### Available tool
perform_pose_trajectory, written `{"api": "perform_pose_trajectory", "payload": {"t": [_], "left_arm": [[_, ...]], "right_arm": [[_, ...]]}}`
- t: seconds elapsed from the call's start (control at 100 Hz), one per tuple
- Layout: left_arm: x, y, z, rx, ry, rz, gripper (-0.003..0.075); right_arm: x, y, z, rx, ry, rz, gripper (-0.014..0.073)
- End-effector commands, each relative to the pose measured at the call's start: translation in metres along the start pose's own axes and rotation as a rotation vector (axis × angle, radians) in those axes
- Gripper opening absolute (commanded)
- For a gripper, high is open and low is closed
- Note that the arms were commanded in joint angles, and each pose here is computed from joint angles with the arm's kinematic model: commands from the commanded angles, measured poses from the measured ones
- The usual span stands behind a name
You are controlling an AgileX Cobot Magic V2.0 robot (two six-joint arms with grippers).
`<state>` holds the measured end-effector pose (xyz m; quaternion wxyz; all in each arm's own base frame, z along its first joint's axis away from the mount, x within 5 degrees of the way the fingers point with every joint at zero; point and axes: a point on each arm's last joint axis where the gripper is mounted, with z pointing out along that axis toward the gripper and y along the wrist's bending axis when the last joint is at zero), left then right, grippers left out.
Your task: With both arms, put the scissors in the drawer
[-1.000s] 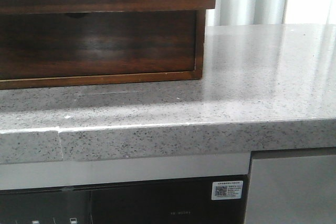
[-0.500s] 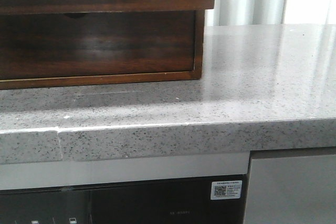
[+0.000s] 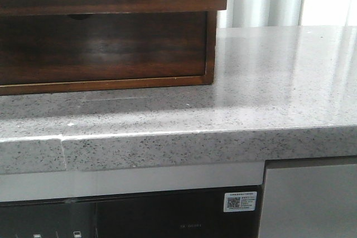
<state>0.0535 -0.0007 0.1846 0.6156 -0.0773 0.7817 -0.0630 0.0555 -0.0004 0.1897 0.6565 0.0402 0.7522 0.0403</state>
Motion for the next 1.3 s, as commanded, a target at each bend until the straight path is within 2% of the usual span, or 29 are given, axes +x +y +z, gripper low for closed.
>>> {"api": "perform_pose_trajectory", "payload": {"t": [0.0,0.11,1.29], "left_arm": [[0.0011,0.0001,-0.0006,0.012,-0.055,-0.023,-0.0020],[0.0011,0.0001,-0.0006,0.012,-0.055,-0.023,-0.0020],[0.0011,0.0001,-0.0006,0.012,-0.055,-0.023,-0.0020]], "right_arm": [[0.0090,-0.0019,0.0004,0.012,0.002,-0.025,-0.0066],[0.0171,-0.0038,0.0000,0.032,0.091,-0.041,-0.0066],[0.0164,-0.0037,0.0000,0.030,0.083,-0.051,-0.0066]]}}
